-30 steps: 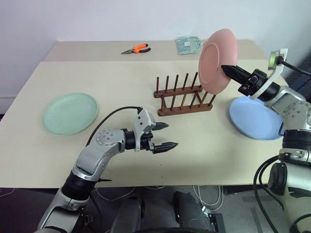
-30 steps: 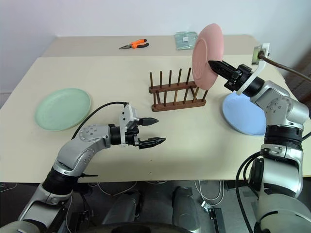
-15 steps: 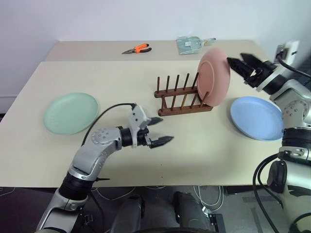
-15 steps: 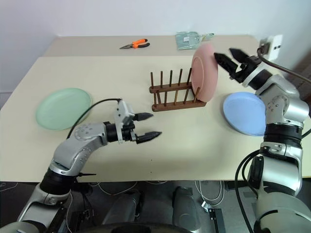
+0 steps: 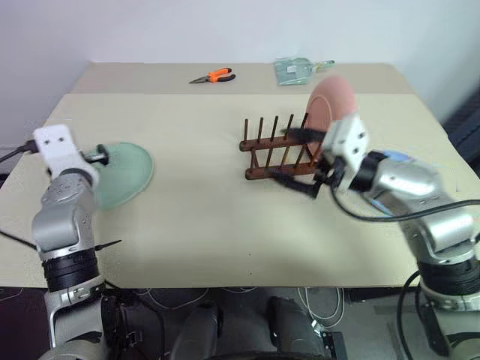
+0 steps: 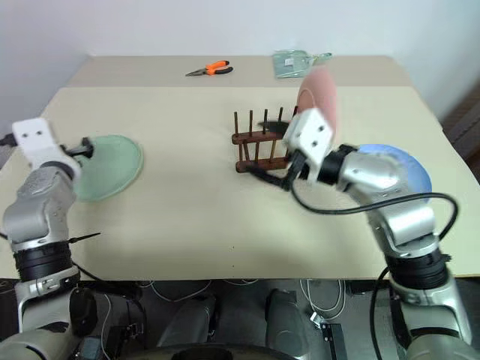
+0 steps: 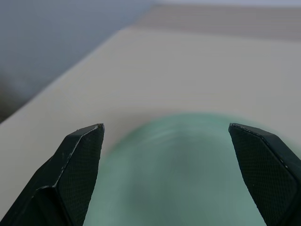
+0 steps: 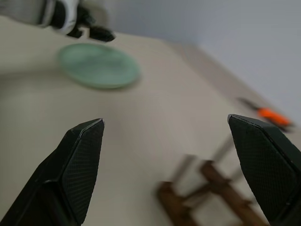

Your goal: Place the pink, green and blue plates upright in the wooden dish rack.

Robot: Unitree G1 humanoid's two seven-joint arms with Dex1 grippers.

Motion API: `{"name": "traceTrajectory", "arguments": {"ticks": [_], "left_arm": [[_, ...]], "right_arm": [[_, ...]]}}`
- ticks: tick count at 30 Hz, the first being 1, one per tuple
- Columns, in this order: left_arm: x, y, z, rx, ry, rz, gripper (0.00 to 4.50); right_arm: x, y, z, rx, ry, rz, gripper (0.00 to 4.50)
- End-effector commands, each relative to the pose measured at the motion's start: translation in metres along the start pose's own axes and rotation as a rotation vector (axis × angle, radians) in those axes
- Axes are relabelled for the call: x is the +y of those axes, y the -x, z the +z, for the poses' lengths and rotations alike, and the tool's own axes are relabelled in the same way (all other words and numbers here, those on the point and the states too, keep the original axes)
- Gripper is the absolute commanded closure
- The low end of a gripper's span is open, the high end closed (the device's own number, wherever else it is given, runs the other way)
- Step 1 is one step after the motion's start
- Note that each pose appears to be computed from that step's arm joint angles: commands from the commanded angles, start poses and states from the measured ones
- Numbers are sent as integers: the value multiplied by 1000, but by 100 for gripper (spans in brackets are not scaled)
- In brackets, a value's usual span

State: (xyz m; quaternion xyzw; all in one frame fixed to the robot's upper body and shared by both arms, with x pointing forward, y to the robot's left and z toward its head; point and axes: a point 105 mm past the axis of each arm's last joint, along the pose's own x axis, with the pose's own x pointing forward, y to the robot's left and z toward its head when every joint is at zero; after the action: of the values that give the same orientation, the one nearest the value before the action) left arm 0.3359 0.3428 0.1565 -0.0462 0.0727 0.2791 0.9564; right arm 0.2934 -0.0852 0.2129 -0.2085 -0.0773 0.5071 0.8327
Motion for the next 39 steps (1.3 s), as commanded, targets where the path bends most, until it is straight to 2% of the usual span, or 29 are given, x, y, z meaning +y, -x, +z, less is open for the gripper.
{"name": "traceTrajectory", "arguments": {"ticks": [1,5,8,9,11,14,18,21,22,24,27,31,34,39], "left_arm": [[18,14,-3,39,129,74,15],[21,24,-37,214,354,88,15],[15,25,-49,284,439,54,15],[10,22,-51,296,496,25,38],[-1,17,-52,316,570,-36,97],[-13,11,-45,295,593,-119,249],[-46,12,-17,168,517,-326,447],[-89,30,21,14,400,-556,447],[-114,46,44,-64,371,-680,447],[-146,74,74,-168,337,-855,447],[-174,105,94,-244,270,-1007,447],[-195,129,103,-266,255,-1123,447],[-201,139,102,-251,259,-1163,450],[-200,135,99,-219,315,-1136,450]], "right_arm": [[4,-6,1,-18,37,9,19],[6,-11,-4,-24,29,19,19],[7,-13,-7,-21,37,20,19],[7,-14,-8,-19,45,17,7],[9,-16,-9,-18,45,18,0],[9,-16,-12,1,53,17,0],[10,-15,-14,28,103,18,0],[8,-19,-7,32,224,-11,0],[8,-25,1,23,297,-13,0],[4,-37,12,11,423,-28,0],[-4,-51,20,26,619,-64,0],[-20,-66,15,72,819,-121,0],[-36,-67,2,140,927,-160,131],[-39,-64,-5,157,983,-163,376]]}}
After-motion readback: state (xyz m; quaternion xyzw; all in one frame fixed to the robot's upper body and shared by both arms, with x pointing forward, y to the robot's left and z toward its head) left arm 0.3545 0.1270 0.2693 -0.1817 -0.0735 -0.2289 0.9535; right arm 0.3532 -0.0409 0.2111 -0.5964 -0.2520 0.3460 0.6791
